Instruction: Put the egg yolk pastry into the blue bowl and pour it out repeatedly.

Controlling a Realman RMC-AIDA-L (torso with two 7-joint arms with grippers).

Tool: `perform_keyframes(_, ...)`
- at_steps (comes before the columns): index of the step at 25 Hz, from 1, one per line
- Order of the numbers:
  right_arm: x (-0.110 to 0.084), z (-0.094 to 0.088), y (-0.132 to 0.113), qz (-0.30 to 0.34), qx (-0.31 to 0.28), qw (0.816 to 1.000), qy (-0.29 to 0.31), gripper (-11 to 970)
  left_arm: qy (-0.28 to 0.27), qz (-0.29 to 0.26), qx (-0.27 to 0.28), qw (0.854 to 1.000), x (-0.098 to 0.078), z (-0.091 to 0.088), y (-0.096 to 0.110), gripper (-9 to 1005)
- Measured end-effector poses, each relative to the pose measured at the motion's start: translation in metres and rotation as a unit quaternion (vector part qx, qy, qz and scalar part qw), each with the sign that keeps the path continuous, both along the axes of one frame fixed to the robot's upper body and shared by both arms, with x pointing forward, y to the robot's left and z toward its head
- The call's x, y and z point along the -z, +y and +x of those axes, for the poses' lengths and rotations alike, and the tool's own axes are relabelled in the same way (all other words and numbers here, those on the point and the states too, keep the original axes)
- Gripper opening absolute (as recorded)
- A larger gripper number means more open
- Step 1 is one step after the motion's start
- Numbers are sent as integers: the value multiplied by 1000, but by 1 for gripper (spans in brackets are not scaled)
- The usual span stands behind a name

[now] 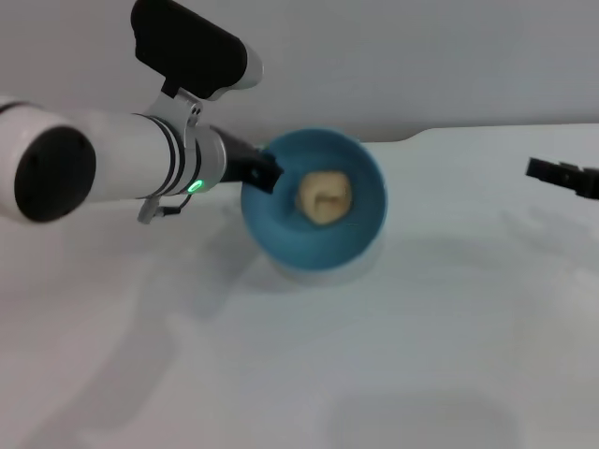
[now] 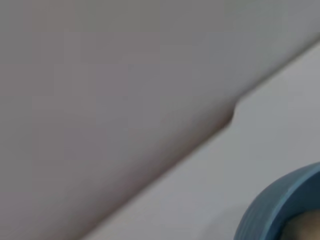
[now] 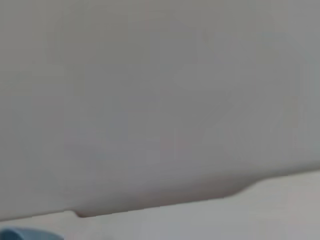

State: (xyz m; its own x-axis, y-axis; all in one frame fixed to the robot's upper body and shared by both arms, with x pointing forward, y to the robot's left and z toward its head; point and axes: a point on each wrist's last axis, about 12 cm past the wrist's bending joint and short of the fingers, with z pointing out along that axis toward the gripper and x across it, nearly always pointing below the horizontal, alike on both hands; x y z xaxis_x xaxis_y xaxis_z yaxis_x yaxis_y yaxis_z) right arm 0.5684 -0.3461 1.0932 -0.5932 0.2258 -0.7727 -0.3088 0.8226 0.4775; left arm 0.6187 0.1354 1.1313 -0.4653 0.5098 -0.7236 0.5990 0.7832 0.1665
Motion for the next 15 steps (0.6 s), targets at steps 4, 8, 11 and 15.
perform_keyframes(4,10,-12,-13,7,26,1000,11,602,-76,-1,16,997,-1,-4,-4,19)
perform_keyframes(8,14,-17,-18,10,37,999,16,602,-132,-15,27,991,0,-9,-7,18)
perform_keyframes(11,16,-19,-19,13,40,999,19,602,-179,-34,35,983,0,-14,-8,17)
perform_keyframes(15,18,-20,-18,15,39,999,22,602,-257,-55,55,963,-2,-22,-7,16)
